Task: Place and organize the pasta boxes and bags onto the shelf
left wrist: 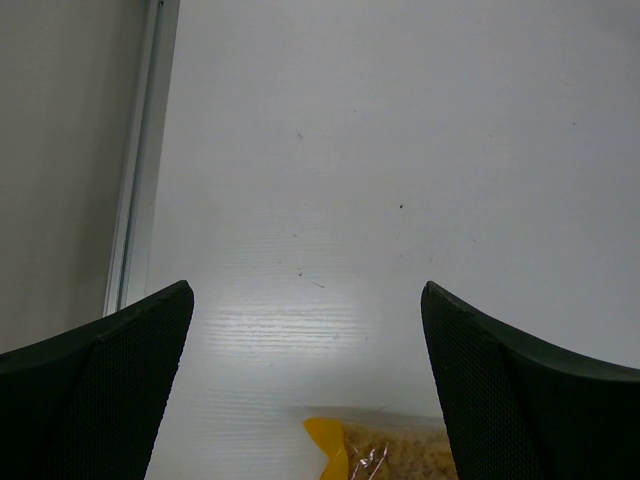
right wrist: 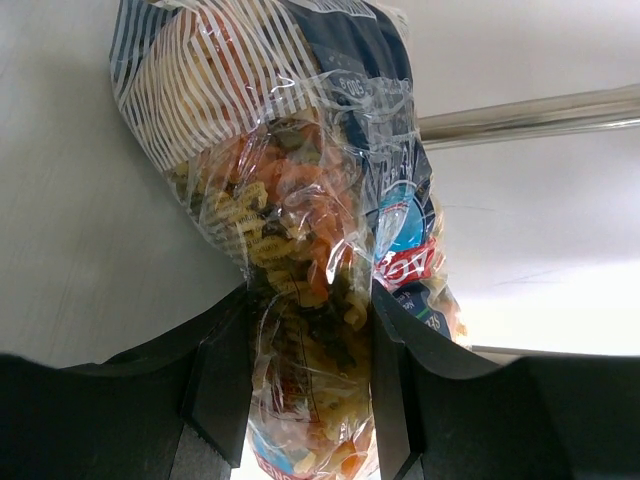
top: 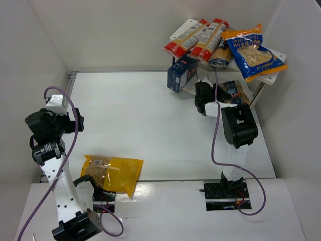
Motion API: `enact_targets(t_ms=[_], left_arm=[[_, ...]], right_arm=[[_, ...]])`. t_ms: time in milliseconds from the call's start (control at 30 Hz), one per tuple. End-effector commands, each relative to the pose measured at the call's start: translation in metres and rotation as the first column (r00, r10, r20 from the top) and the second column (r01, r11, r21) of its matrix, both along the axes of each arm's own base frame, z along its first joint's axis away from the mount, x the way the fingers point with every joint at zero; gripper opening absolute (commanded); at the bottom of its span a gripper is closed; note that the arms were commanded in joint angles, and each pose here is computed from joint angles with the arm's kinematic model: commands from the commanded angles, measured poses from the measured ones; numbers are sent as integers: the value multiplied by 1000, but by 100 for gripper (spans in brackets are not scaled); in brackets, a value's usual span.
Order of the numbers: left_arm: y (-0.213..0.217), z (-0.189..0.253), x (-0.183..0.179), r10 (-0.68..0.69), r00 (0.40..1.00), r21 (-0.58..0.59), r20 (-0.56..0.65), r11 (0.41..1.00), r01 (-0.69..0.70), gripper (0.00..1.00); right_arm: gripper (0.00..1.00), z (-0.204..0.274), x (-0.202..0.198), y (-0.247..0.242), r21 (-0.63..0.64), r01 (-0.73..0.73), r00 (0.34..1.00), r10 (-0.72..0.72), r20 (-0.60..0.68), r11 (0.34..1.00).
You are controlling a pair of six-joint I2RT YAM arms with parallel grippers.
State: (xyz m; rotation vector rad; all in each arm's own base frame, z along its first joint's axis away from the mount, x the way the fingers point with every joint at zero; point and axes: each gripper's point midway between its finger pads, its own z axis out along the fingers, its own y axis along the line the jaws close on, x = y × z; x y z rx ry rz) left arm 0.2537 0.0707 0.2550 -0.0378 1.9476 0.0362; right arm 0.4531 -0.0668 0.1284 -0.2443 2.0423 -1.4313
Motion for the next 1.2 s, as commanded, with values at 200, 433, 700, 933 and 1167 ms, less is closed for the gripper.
enact_targets(t_ms=[200,433,700,933,1167], left_arm=[[-5,6,1,-31,999,10,32,999,31,100],[-5,6,1,-31,999,10,32,999,31,100],[-7,5,0,-43,999,11,26,999,42,100],[-10,5,0,-59,998,5,30,998,59,100],[-10,7,-1,-60,998,10,37,998,59,100]], right_arm=[[23,17,-20,-45,-42,237,971,-235,47,971],[38,8,-28,-50,-67,264,964,-265,-3,962],[59,5,-41,-59,-87,299,952,-303,-37,950],[93,23,-56,-60,-66,316,948,-317,-1,946],[100,53,-59,-29,-13,226,972,-224,77,974]])
